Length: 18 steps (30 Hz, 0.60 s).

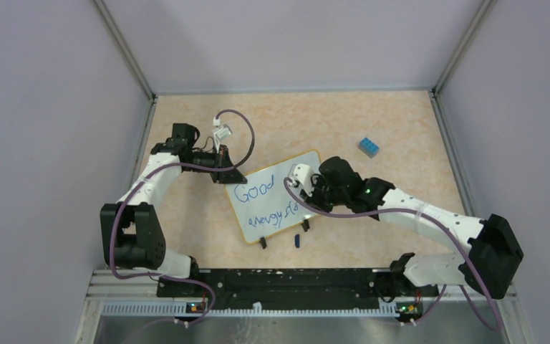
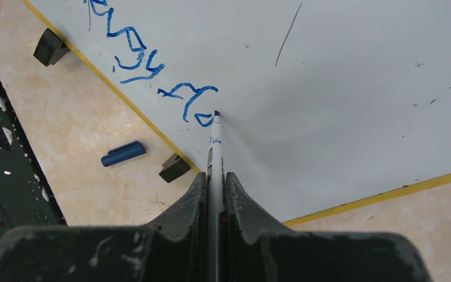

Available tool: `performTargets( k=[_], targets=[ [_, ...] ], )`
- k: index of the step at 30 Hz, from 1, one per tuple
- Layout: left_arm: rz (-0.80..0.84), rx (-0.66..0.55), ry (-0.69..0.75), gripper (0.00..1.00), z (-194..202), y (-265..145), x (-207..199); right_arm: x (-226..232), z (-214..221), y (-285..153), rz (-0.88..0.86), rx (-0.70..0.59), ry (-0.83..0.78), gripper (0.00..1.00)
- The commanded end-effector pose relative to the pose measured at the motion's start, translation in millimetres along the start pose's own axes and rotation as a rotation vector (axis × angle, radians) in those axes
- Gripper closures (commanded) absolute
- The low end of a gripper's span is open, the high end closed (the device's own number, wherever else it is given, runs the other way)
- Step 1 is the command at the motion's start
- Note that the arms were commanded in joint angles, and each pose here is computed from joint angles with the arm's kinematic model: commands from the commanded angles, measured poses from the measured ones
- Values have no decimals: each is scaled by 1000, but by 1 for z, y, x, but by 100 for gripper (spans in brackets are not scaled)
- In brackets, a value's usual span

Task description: Write a sentence on the whiteboard

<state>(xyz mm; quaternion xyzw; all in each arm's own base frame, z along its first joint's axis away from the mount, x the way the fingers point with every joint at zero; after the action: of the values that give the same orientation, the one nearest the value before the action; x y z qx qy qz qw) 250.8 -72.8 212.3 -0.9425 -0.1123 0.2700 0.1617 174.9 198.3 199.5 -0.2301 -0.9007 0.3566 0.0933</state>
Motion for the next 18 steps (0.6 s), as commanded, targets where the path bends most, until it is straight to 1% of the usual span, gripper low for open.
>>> performTargets(
  k=[1, 5, 8, 18],
  targets=[
    [-77, 49, 35, 100, 2, -2, 11, -3, -17, -1, -14, -56, 2, 100],
    [-76, 49, 33, 100, 3, -1, 11, 3, -15, -9, -71, -69, -5, 100],
    [-74, 47, 32, 100, 3, -1, 11, 4, -11, -15, -77, -67, -7, 100],
    [-75, 45, 31, 100, 2, -2, 11, -11, 0, -13, 35, -52, 26, 100]
  ],
)
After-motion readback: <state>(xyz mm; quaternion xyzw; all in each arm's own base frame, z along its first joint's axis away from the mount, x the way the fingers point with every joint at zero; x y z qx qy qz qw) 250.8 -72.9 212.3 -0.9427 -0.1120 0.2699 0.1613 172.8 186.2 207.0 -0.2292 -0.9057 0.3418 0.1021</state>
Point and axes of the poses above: each gripper's point midway between its finger pads, its own y axis out along the fingers, its own x axis along the line the jaws close on, z = x × y, the point moved 10 cm from there along -y, back along the fingers, and after that the axes turned 11 degrees about y, right-handed, at the moved point
